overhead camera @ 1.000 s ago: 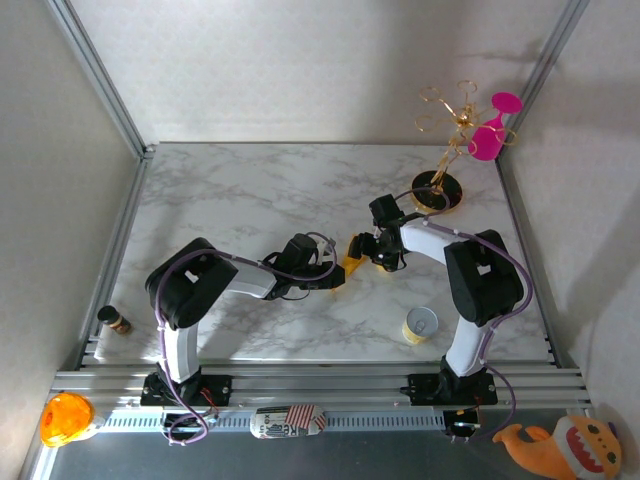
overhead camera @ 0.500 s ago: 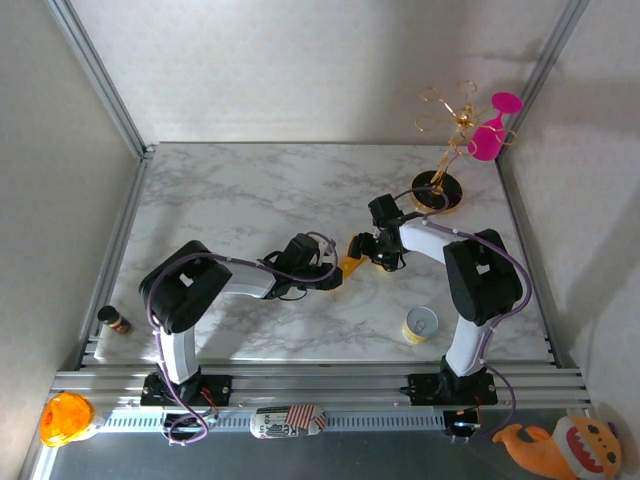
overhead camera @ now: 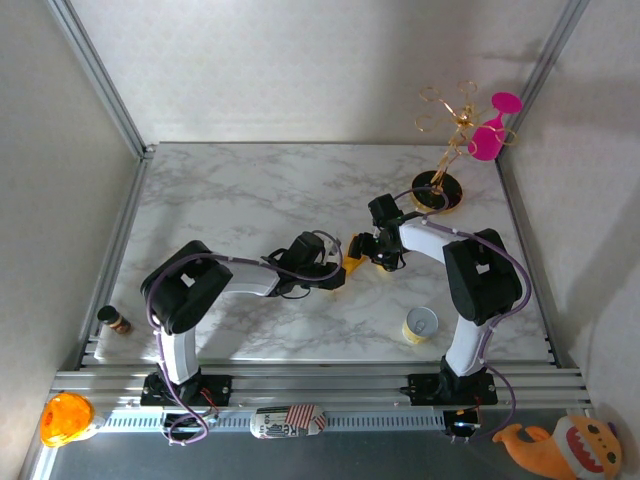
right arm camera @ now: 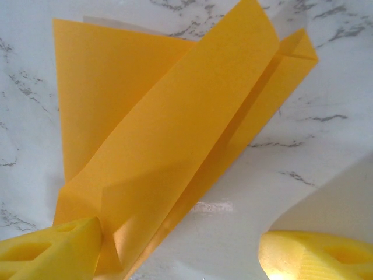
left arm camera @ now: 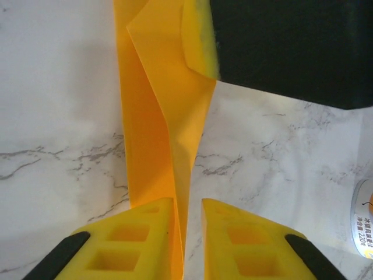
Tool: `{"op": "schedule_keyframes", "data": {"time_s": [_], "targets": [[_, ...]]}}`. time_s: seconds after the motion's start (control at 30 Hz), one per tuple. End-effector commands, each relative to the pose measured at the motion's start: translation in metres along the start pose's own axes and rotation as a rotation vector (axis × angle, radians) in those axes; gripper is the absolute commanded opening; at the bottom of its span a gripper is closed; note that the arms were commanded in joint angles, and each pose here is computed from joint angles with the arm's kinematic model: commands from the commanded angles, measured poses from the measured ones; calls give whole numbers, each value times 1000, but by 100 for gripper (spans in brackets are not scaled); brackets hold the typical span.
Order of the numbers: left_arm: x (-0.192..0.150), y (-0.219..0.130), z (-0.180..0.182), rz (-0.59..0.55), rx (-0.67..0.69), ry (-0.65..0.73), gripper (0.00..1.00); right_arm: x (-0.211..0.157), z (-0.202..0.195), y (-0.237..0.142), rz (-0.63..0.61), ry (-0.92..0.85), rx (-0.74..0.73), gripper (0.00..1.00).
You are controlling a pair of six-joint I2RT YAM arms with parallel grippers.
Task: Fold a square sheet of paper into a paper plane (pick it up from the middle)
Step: Fold the wing for the fifth time at the center of the table.
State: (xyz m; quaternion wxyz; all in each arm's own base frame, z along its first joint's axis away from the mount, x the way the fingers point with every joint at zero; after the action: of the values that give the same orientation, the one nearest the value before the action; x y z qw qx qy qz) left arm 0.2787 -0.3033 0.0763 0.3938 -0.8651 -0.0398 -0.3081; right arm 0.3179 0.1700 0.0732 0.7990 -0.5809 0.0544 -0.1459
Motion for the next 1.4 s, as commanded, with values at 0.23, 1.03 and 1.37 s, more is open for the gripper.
{"op": "schedule_keyframes", "data": {"time_s": [0.23, 1.03, 1.37], "targets": [[-10, 10, 6, 54, 20, 30, 18, -29, -52, 65, 122, 31, -194, 77], [-25, 11, 30, 152, -21, -172, 2, -3, -8, 19, 34, -35, 79, 79], [-30, 17, 34, 205, -7, -227, 1, 1, 26, -66, -213, -197, 447, 77]]}}
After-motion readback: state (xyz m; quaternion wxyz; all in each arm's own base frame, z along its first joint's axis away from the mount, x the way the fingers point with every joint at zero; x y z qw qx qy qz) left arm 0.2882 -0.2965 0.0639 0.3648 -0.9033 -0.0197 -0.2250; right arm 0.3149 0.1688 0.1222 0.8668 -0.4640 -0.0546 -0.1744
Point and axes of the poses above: each hand's point on the last joint's axis, 136 mm out from that joint toward the fingers, its own y axis out along the fingers, its own z axis along the line the jaws close on, x = y × z, the point moved 7 cm from there along -y, back along the fingers, and after that the axes turned 8 degrees about y, right-handed, at the moved point
